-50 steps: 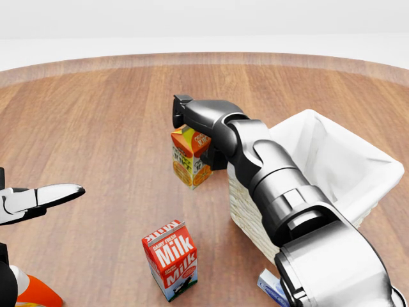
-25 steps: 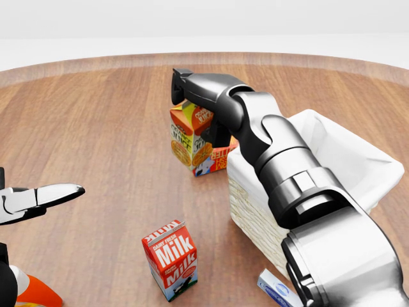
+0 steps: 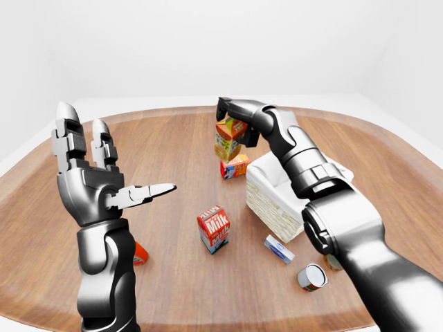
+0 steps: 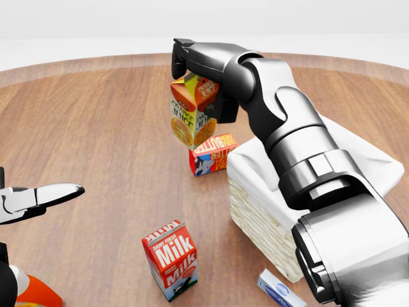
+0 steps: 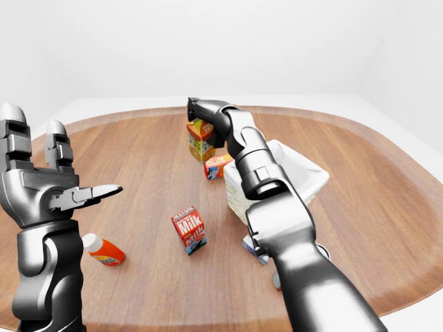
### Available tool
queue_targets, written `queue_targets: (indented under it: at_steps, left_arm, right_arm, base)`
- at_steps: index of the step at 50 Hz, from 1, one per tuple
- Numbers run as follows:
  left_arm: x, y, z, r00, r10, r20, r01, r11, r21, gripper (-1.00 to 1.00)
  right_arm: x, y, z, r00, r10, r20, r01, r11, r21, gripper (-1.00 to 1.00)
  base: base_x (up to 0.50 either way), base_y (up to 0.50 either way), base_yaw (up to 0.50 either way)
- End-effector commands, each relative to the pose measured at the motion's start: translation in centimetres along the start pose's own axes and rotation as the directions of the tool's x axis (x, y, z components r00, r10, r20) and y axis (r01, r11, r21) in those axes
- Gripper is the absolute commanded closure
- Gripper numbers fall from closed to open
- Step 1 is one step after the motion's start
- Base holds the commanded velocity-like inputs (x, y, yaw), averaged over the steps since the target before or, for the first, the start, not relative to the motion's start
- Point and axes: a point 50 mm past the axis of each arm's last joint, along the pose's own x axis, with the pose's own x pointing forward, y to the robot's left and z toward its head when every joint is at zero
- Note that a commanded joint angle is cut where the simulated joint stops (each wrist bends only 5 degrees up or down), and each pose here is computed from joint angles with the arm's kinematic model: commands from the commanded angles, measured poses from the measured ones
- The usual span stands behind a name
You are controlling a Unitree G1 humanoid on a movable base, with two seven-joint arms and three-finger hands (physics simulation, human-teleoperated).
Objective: Pick up the orange juice, and put it in the basket.
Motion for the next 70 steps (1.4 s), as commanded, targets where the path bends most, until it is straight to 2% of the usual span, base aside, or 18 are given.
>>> queue_targets:
  at_steps: [1,17,56,70]
  left_arm:
    - [0.0,0.0,0.0,1.0,0.0,0.001,0.0,1.0,0.0,-1.0]
    - [0.0,0.0,-0.1,1.0,0.0,-0.003,0.0,1.0,0.0,-1.0]
    - [0.0,0.0,-0.1,1.0,-0.001,-0.005,0.001,1.0,0.001,-1.0]
    - [-0.1,-0.1,0.1,1.0,-0.001,0.005,0.001,1.0,-0.001,-1.0]
  right_arm:
    - [-1.0,-2.9,-0.1,0.998,-0.065,-0.018,0.064,0.995,-0.072,1.0]
    - [-1.6,-3.6,-0.4,0.997,-0.074,-0.012,0.073,0.995,-0.068,1.0]
    - [-3.0,-4.3,-3.9,0.993,-0.073,-0.092,0.068,0.996,-0.053,1.0]
    - [-5.3,-4.4,-7.0,0.986,-0.083,-0.144,0.079,0.996,-0.035,1.0]
  base:
    - [0.0,0.0,0.0]
    - [0.0,0.0,0.0]
    - [0.0,0.0,0.0]
    - [0.0,0.0,0.0]
